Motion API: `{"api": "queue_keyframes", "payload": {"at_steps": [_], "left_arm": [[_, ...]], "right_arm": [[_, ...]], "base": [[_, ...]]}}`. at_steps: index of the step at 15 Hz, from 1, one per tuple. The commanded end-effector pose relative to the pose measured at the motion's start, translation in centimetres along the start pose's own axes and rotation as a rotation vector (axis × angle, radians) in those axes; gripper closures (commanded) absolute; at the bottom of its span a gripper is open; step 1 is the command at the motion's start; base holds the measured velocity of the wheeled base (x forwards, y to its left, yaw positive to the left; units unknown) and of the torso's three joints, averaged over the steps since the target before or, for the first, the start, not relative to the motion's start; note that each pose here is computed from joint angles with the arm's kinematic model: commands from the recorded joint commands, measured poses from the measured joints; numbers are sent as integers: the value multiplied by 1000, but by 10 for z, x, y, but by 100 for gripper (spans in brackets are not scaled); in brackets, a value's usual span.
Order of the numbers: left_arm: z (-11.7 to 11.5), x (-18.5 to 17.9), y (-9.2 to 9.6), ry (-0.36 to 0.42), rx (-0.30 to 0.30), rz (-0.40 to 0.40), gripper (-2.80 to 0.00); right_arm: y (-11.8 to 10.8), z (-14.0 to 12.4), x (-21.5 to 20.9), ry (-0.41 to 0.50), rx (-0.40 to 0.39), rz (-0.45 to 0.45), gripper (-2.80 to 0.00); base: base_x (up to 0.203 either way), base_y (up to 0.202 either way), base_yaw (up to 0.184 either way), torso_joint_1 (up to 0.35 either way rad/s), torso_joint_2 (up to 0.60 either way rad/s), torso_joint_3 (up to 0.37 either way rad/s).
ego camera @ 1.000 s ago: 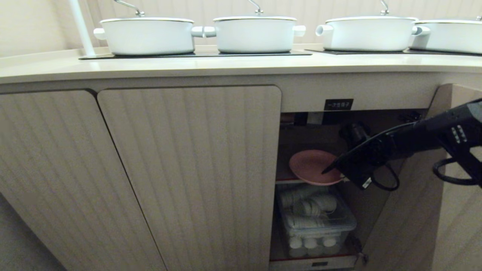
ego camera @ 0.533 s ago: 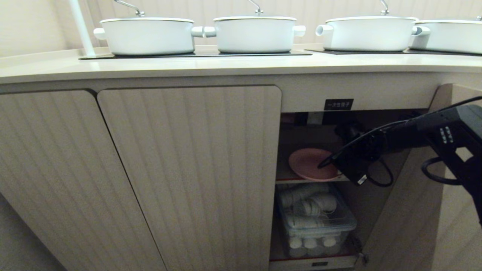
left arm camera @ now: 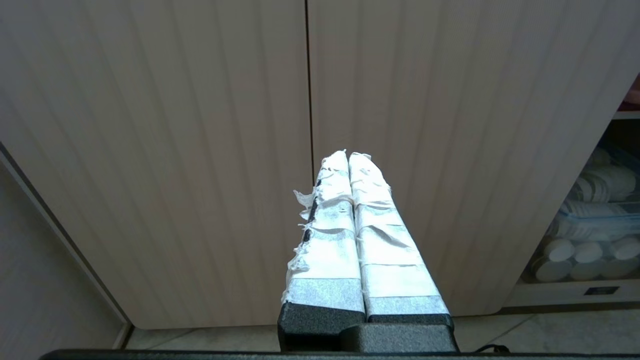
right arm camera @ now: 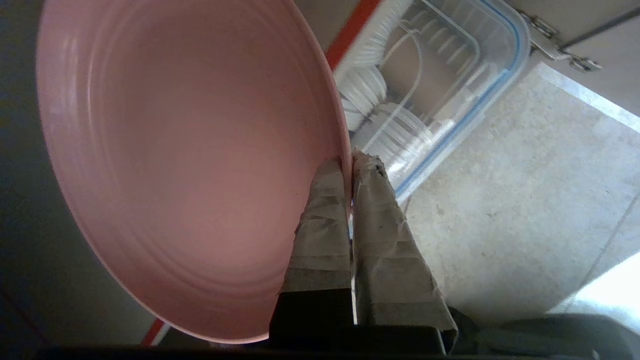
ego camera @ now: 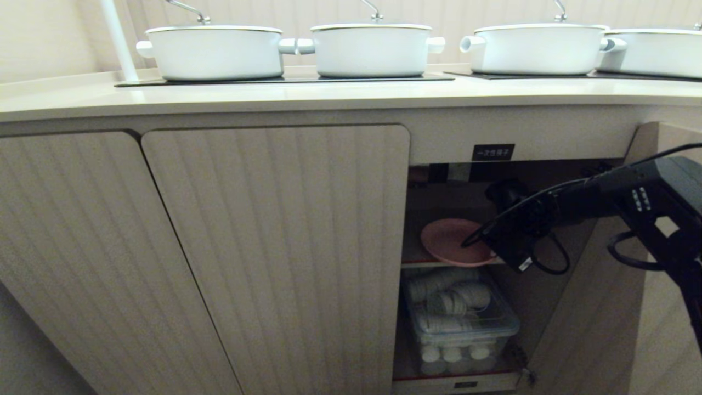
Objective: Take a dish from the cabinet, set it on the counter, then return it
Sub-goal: Put it back into the cabinet
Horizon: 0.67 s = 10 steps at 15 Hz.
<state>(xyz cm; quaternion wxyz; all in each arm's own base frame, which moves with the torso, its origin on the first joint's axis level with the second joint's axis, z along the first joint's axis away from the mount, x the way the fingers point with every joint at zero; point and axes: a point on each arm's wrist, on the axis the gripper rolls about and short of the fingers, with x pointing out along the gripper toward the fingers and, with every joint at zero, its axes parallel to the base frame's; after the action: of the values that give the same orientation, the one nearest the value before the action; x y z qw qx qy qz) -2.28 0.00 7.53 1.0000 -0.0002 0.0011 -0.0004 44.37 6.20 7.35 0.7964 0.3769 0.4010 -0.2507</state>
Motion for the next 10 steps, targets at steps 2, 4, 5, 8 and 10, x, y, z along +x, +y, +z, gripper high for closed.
{"api": "queue_keyframes", "payload": {"at_steps": [2,4,5,8,10], "left_arm": [[0,0,0,-1,0,1,0],[0,0,0,-1,0,0,0],[0,0,0,-1,-1,0,0],[0,0,0,-1,-1,0,0],[0,0,0,-1,0,0,0]], "right_arm": [[2,1,2,-4,6,4,0],[4,1,3,-5,7,8,0],[4,1,5,-5,6,7,0],[4,0,6,-3,6,4,0],[4,1,7,-4,6,6,0]], "base": [[0,0,0,0,0,0],[0,0,0,0,0,0],[0,0,0,0,0,0],[0,0,0,0,0,0],[0,0,0,0,0,0]]}}
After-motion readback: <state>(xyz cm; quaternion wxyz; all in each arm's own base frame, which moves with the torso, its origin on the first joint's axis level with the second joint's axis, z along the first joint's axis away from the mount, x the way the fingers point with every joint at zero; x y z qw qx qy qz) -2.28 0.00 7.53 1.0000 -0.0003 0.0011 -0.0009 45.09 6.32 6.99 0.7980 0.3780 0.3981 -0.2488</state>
